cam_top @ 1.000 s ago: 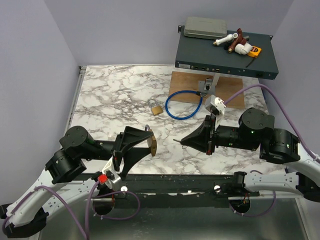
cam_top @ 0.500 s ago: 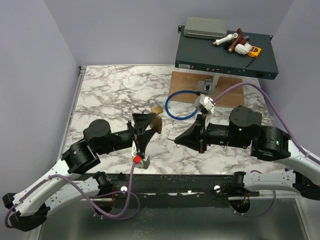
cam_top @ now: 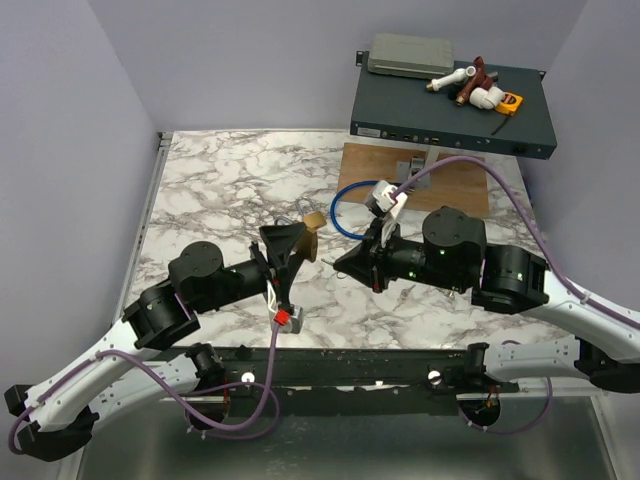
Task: Unlock with the key
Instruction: Unlock the lock.
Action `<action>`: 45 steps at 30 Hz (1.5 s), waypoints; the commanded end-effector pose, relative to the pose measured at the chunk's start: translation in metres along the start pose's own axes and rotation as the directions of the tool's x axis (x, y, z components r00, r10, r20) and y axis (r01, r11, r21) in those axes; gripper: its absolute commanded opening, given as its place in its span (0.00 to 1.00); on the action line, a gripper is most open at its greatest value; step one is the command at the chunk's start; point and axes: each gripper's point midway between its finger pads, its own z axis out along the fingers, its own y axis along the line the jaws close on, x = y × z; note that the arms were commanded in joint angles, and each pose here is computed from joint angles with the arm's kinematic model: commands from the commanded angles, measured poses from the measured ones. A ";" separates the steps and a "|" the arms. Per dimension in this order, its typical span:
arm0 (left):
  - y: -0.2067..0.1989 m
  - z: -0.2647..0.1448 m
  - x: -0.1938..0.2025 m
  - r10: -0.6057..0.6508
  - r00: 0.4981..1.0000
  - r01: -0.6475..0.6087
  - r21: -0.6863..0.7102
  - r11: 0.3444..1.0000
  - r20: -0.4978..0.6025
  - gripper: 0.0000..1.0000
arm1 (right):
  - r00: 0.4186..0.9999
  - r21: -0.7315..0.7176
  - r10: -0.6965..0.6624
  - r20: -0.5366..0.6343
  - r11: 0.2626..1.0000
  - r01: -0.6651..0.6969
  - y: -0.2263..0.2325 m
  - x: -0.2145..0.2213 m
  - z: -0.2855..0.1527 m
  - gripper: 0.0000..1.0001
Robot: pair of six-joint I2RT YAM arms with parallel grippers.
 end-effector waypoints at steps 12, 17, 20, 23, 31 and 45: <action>0.043 -0.021 -0.017 0.124 0.992 -0.120 -0.119 0.986 0.025 0.00 | 0.998 0.078 -0.026 0.059 0.997 0.021 -0.011 -0.023 0.019 0.01; 0.044 -0.021 -0.018 0.128 0.991 -0.124 -0.123 0.985 0.025 0.00 | 0.999 0.085 -0.022 0.050 0.996 0.017 -0.012 -0.020 0.023 0.01; 0.045 -0.022 -0.018 0.129 0.991 -0.125 -0.126 0.984 0.022 0.00 | 0.999 0.083 -0.018 0.035 0.996 0.015 -0.012 -0.016 0.027 0.01; 0.045 -0.022 -0.018 0.130 0.991 -0.126 -0.128 0.984 0.022 0.00 | 0.999 0.082 -0.016 0.031 0.997 0.013 -0.011 -0.014 0.028 0.01; 0.045 -0.022 -0.018 0.136 0.990 -0.132 -0.129 0.983 0.023 0.00 | 0.999 0.095 -0.012 0.037 0.995 0.008 -0.014 -0.015 0.029 0.01; 0.043 -0.023 -0.018 0.152 0.988 -0.147 -0.127 0.981 0.024 0.00 | 0.999 0.084 -0.001 0.033 0.996 -0.001 -0.012 -0.011 0.038 0.01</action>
